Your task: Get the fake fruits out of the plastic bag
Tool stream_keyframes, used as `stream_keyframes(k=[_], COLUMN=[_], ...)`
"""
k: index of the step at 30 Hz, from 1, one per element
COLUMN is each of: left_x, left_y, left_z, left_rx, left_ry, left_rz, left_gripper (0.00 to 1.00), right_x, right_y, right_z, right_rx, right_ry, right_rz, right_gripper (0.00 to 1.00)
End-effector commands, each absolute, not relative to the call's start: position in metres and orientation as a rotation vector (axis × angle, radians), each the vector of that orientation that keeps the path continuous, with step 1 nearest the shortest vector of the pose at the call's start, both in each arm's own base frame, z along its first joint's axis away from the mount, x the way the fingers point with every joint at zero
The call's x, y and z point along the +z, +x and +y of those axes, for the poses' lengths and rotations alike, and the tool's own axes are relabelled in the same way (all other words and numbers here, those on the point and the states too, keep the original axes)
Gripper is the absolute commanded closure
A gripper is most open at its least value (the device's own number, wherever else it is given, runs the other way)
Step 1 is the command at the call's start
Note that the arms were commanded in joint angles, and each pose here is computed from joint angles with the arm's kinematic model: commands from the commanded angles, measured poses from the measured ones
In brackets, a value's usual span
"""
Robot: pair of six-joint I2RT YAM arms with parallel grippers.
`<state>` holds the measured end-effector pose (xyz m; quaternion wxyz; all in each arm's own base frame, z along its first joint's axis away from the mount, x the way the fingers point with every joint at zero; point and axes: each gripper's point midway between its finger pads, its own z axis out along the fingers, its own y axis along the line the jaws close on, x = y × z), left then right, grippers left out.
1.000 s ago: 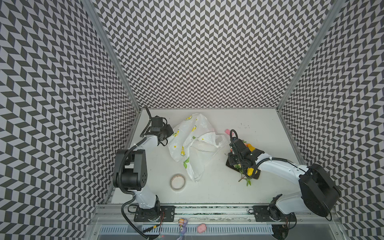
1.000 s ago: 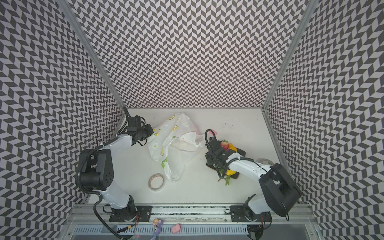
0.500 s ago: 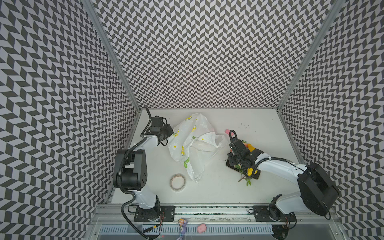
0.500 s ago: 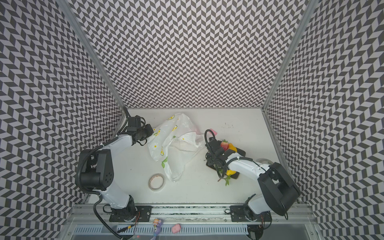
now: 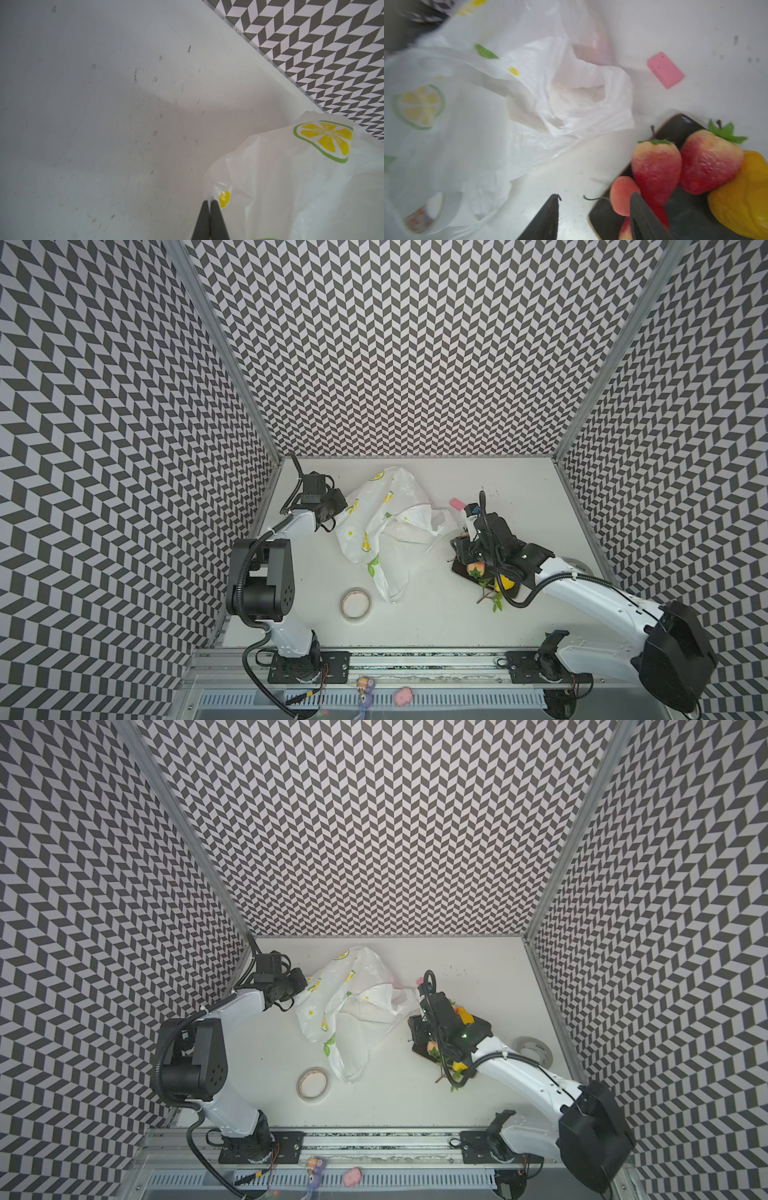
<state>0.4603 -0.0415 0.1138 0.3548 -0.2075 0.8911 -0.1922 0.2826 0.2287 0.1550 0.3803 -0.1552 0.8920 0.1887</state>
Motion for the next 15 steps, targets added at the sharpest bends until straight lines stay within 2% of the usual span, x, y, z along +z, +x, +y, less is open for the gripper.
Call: stream_keyframes(k=[1, 6, 7, 8, 10, 13, 15], left_x=[0.123, 0.125, 0.126, 0.127, 0.131, 0.144, 0.157], left_y=[0.465, 0.463, 0.462, 0.461, 0.46, 0.459, 0.458], left_z=[-0.04, -0.039, -0.038, -0.037, -0.034, -0.025, -0.016], left_rx=[-0.508, -0.496, -0.489, -0.487, -0.463, -0.408, -0.343], left_ry=[-0.524, -0.531, -0.535, -0.536, -0.532, -0.519, -0.521], left_rz=[2.274, 2.273, 2.27, 2.267, 2.261, 2.243, 2.221], left_gripper=[1.0, 1.0, 0.98, 0.91, 0.68, 0.4, 0.27], right_x=[0.175, 0.163, 0.159, 0.155, 0.143, 0.129, 0.125], right_y=[0.269, 0.29, 0.294, 0.298, 0.305, 0.315, 0.318], right_z=[0.287, 0.325, 0.331, 0.335, 0.342, 0.343, 0.342], right_rx=[0.653, 0.674, 0.684, 0.688, 0.696, 0.686, 0.687], right_ry=[-0.625, -0.642, -0.632, -0.617, -0.593, -0.547, -0.524], right_rz=[2.109, 2.177, 2.188, 2.2, 2.218, 2.248, 2.263], right_gripper=[0.47, 0.5, 0.51, 0.51, 0.52, 0.52, 0.52])
